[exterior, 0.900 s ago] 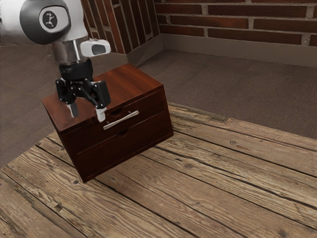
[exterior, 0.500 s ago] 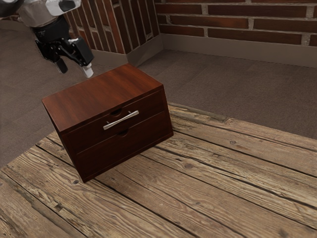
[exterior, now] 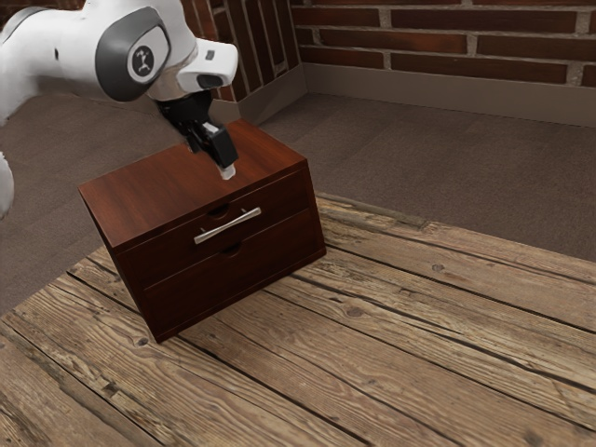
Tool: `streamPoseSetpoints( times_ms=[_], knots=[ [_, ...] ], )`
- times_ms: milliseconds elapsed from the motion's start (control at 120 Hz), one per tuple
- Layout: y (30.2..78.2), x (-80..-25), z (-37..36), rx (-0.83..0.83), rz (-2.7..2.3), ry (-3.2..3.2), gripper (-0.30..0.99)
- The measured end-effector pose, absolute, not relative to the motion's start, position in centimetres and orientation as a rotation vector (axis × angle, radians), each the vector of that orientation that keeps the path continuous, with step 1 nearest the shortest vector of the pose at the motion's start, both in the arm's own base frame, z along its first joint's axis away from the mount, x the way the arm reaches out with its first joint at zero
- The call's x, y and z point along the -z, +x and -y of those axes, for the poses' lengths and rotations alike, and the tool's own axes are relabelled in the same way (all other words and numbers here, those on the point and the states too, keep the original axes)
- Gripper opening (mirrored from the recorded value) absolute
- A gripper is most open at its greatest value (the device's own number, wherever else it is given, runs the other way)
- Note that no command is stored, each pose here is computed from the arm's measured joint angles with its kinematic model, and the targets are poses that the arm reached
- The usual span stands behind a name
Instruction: Pull the drawer handle with one arm to open the drawer
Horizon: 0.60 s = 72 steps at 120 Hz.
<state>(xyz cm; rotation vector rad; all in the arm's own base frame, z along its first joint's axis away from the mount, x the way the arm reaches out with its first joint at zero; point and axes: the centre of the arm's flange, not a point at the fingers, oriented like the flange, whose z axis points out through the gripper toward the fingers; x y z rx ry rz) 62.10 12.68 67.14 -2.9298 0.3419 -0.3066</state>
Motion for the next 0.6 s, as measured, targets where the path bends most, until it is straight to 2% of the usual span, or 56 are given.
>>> streamPoseSetpoints(
  times_ms=[133,450,600],
  knots=[
    [64.5,-64.0,-13.8,0.279,-0.423,-2.885,0.68],
    [63.0,-66.8,-16.8,0.407,-0.607,-2.842,0.68],
    [63.0,-66.9,-16.8,0.389,-0.681,-2.796,0.68]
  ],
)
